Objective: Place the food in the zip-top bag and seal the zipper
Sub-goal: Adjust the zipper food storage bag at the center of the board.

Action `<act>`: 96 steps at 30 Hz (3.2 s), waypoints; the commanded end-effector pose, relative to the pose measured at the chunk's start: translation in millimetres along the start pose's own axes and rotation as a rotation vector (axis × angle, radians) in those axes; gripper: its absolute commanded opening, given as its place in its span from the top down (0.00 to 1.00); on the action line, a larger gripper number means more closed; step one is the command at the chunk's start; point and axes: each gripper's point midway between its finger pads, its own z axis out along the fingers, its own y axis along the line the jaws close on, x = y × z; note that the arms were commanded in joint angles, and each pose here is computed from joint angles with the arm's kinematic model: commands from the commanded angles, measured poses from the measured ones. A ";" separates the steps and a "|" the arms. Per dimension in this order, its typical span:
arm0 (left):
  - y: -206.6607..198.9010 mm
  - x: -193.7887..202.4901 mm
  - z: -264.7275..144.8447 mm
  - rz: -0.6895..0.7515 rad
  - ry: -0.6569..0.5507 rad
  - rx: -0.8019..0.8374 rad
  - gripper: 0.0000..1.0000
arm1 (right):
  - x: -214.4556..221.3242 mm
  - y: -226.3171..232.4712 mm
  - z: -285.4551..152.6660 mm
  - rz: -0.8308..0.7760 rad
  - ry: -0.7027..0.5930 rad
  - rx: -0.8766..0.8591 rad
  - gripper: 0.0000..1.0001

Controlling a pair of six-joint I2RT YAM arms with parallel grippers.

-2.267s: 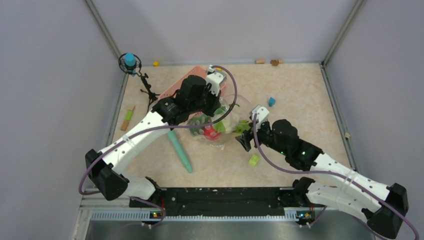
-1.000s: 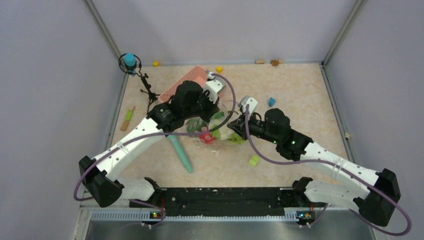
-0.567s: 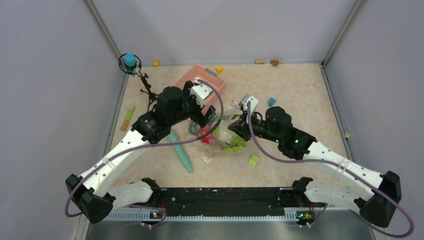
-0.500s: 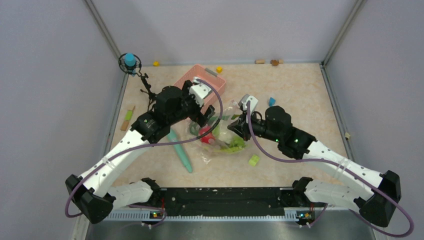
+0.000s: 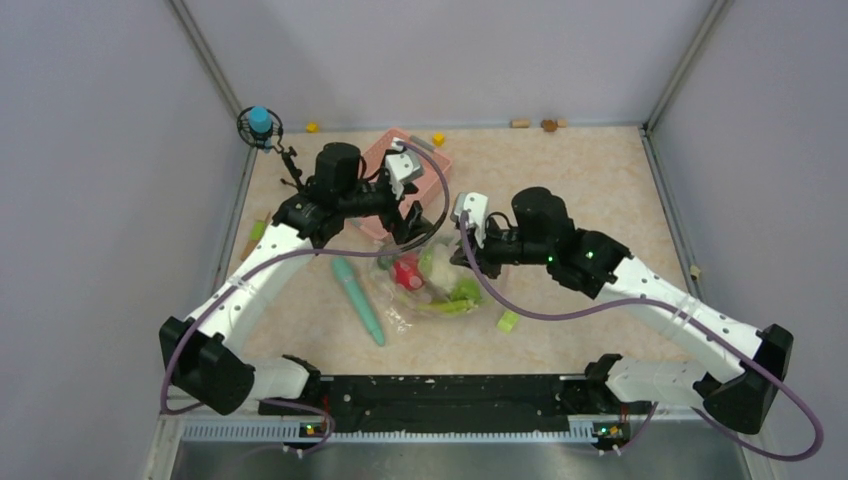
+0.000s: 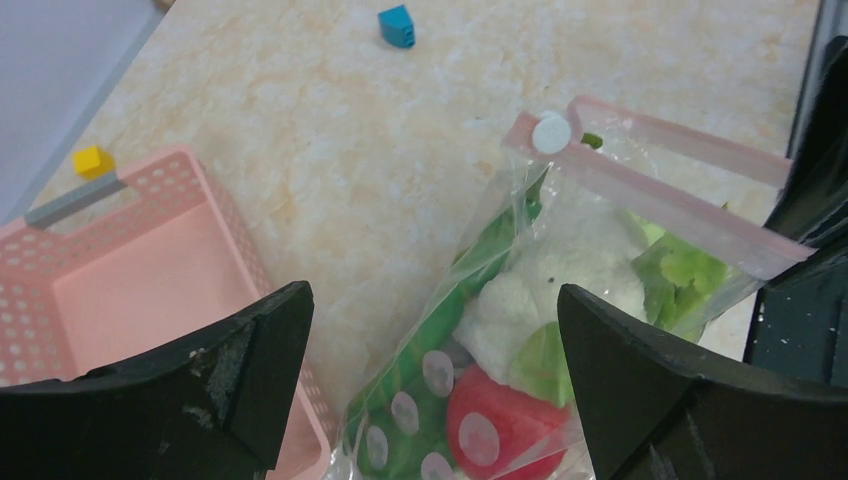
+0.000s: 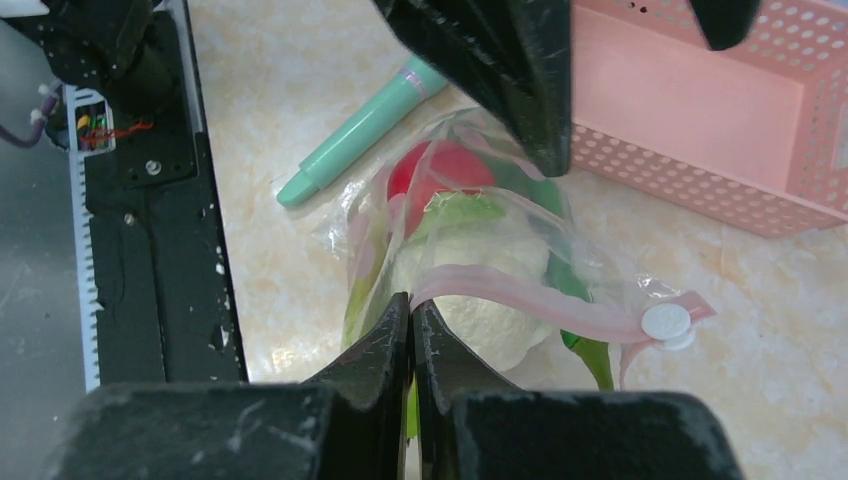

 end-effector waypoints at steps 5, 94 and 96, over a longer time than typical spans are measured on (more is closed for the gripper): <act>-6.1 -37.0 22.0 0.074 -0.075 0.207 0.03 | 0.6 17.2 0.3 -0.123 0.041 -0.124 1.00; -56.3 52.7 24.4 0.076 0.089 0.372 0.03 | 104.0 -133.4 -18.4 0.346 -0.203 0.279 1.00; -52.8 48.2 24.5 0.067 0.080 0.343 0.03 | 81.9 -132.0 -24.2 0.319 -0.227 0.254 1.00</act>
